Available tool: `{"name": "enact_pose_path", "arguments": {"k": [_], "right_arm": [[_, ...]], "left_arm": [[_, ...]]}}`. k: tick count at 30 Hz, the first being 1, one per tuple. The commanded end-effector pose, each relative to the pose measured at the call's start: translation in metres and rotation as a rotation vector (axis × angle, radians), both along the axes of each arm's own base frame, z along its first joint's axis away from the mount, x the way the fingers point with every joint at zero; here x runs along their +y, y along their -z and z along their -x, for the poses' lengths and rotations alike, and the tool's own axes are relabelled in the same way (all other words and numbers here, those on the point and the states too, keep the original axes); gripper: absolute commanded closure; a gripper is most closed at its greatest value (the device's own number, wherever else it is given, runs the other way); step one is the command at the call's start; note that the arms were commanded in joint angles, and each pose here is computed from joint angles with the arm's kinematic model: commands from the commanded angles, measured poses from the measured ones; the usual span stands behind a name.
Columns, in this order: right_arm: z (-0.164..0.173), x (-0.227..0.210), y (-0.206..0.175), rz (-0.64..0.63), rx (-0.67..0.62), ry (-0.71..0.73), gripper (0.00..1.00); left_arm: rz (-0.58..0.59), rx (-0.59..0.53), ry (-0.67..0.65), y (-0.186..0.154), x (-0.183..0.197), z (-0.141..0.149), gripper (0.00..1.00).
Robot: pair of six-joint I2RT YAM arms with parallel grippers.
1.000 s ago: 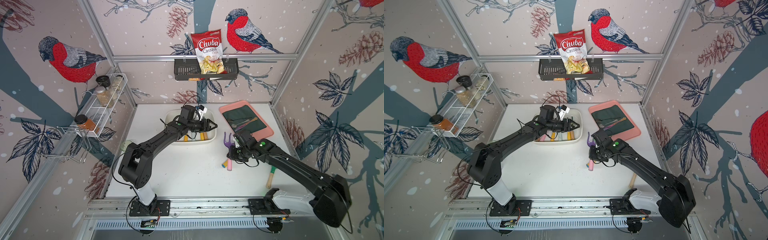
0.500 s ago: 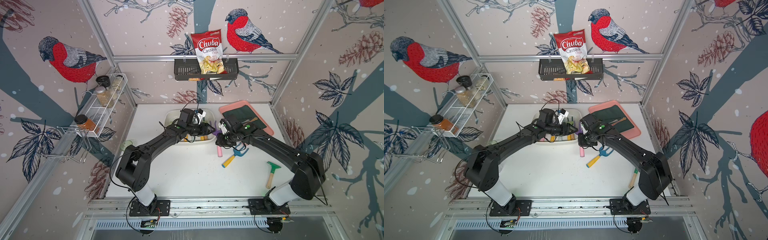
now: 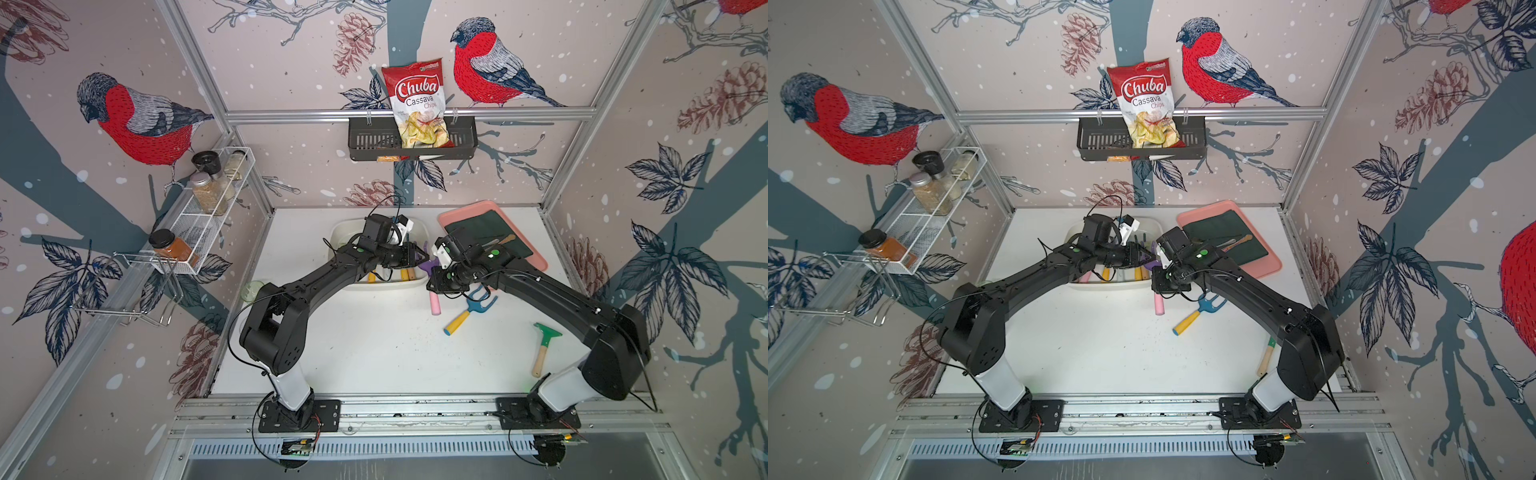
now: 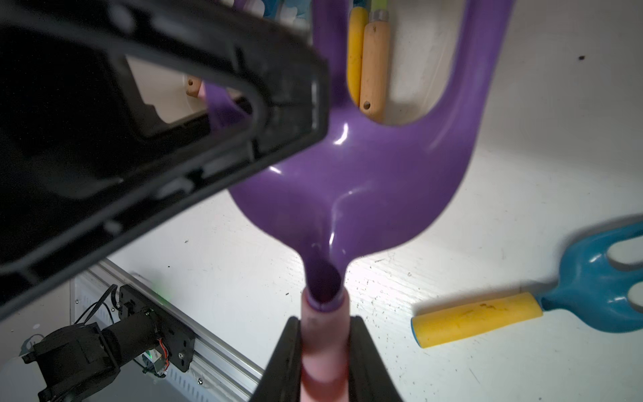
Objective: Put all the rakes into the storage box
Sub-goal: Pick up the rake at the center of the board.
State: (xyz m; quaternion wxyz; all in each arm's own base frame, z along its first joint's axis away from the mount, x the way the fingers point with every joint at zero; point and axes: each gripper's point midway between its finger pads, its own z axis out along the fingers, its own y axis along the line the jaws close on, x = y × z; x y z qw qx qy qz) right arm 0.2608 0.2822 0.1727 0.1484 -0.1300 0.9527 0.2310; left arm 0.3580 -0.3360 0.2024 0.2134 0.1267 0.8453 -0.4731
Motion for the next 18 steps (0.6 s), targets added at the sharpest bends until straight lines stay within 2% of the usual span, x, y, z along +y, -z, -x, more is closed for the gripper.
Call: {"name": "enact_pose_path", "arguments": {"k": [1, 5, 10, 14, 18], "right_arm": [[0.0, 0.004, -0.005, -0.023, -0.018, -0.009, 0.81], [-0.003, 0.004, -0.007, -0.028, -0.026, 0.002, 0.7], [-0.012, -0.007, -0.016, -0.015, -0.069, 0.072, 0.37], [-0.012, -0.025, -0.025, -0.05, -0.091, 0.134, 0.29], [-0.007, -0.047, -0.027, -0.088, -0.094, 0.182, 0.26]], "left_arm": [[0.027, -0.023, 0.012, -0.011, -0.003, -0.002, 0.8], [0.045, -0.02, 0.011, -0.016, -0.003, -0.002, 0.93], [0.056, 0.029, -0.097, -0.009, 0.025, -0.028, 0.94], [0.1, 0.05, -0.156, -0.009, 0.058, -0.059, 0.94], [0.089, 0.063, -0.145, -0.003, 0.079, -0.087, 0.94]]}}
